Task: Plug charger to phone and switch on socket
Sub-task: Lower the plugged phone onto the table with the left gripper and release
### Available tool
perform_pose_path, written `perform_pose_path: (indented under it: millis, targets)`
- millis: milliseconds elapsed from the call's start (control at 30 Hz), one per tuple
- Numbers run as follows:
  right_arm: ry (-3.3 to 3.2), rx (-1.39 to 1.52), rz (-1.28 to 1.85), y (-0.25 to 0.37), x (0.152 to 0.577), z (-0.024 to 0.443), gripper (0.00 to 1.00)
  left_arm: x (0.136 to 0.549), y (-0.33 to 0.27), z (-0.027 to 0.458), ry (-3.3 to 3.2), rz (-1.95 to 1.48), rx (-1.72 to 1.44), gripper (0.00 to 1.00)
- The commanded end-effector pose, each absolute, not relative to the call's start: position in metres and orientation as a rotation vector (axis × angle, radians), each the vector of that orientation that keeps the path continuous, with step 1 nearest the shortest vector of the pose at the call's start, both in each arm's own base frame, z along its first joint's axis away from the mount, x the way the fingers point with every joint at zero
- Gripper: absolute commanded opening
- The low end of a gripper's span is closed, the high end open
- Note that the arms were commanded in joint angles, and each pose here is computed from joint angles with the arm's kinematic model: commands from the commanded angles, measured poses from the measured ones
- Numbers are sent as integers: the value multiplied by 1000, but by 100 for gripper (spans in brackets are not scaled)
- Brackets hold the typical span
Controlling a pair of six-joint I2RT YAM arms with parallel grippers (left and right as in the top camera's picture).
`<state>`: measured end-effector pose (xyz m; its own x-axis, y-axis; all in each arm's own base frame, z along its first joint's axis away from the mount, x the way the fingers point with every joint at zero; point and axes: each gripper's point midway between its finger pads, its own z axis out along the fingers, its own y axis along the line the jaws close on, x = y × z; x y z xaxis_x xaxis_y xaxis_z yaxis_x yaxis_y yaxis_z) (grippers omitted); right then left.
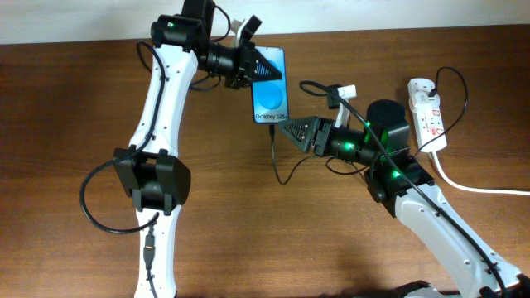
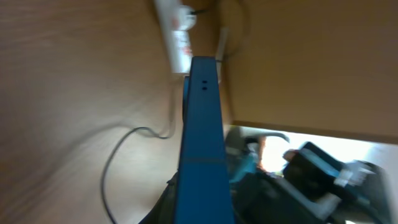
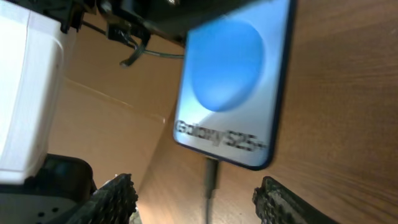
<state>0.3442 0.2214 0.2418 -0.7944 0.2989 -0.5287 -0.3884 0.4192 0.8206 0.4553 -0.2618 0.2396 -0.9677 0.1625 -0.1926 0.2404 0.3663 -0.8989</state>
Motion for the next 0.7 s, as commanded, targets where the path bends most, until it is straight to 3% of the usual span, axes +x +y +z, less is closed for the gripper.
perform_pose_path:
  millis: [0, 267, 667]
  targets:
    - [2028, -83, 1396, 219, 349, 248, 71, 460, -247, 201, 2674, -1427, 371, 0]
    - [2185, -25, 1339, 213, 340, 214, 72, 456, -242, 91, 2823, -1415, 250, 0]
    - [2230, 12, 1320, 210, 338, 204, 72, 458, -230, 17, 2928, -1267, 189, 0]
